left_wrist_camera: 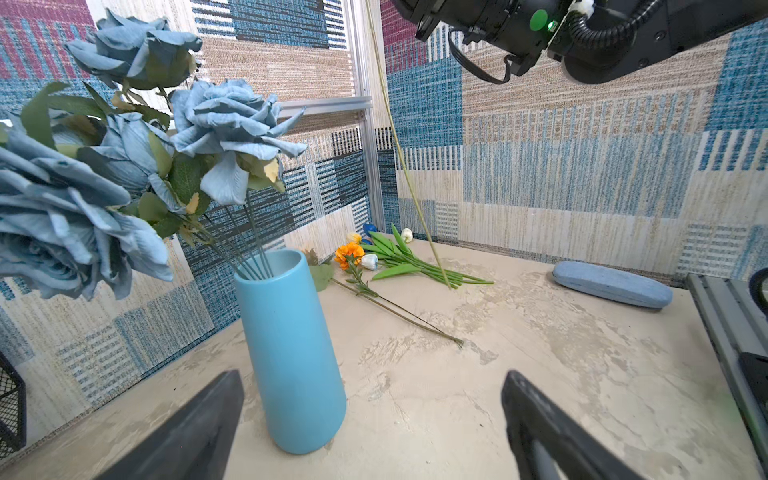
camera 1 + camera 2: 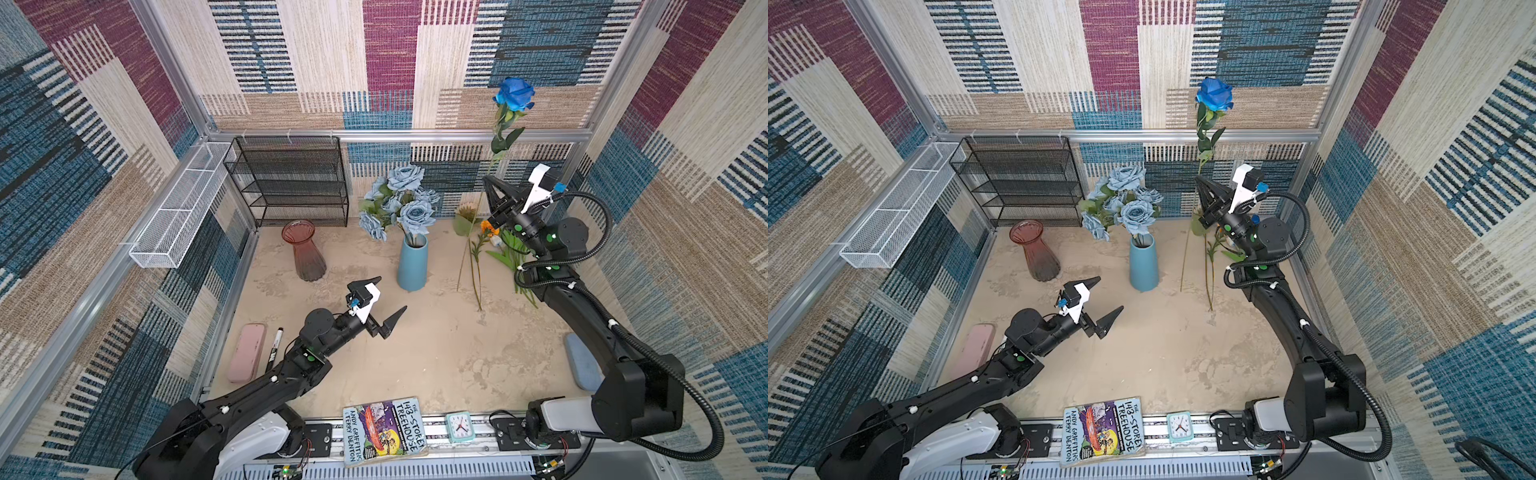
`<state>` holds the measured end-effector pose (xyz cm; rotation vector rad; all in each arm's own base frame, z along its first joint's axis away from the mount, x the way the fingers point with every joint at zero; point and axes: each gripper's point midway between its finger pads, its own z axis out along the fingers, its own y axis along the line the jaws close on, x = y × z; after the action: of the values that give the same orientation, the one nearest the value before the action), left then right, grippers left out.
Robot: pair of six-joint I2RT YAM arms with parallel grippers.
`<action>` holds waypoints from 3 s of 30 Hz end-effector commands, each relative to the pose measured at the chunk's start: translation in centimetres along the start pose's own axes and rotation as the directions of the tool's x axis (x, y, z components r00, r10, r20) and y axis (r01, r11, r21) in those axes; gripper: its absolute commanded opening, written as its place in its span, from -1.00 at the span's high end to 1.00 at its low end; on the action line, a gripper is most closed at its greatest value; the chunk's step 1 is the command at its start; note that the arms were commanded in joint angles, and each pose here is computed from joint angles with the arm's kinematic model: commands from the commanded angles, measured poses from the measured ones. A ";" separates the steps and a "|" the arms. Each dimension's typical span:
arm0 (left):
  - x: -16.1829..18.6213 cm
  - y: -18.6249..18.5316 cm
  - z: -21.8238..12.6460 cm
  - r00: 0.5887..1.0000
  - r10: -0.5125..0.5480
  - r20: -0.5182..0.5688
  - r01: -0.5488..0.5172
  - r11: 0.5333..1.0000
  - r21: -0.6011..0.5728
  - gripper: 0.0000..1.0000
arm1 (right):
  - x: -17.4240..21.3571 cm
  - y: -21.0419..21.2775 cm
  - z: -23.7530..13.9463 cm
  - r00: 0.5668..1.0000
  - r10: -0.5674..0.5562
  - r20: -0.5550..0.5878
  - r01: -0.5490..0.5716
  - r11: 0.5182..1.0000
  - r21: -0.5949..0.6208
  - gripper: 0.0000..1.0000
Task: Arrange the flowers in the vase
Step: 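Lift the blue rose stem upright with the right gripper, then carry the blue rose over the light-blue vase and lower its stem in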
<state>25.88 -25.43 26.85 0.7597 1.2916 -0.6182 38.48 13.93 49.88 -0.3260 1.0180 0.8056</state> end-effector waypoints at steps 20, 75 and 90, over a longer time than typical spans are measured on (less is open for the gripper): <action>-1.0 0.0 0.7 0.999 0.028 0.036 -0.029 0.999 0.016 -0.99 | -4.8 -4.1 2.9 0.910 0.050 0.412 -0.049 0.999 -0.013 1.00; 0.8 -0.1 2.0 1.000 0.019 0.000 -0.019 0.999 0.028 -0.99 | 13.2 -1.1 3.2 1.000 0.018 0.019 -0.014 0.977 -0.213 1.00; 1.1 -0.2 2.1 1.000 0.009 0.004 -0.009 0.999 0.033 -0.99 | 17.8 -1.2 3.0 0.992 0.018 -0.128 -0.040 0.984 -0.173 0.87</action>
<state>27.54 -27.01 24.59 0.7897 1.3422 -0.6276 45.90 22.45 36.32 -0.5059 1.0520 0.9239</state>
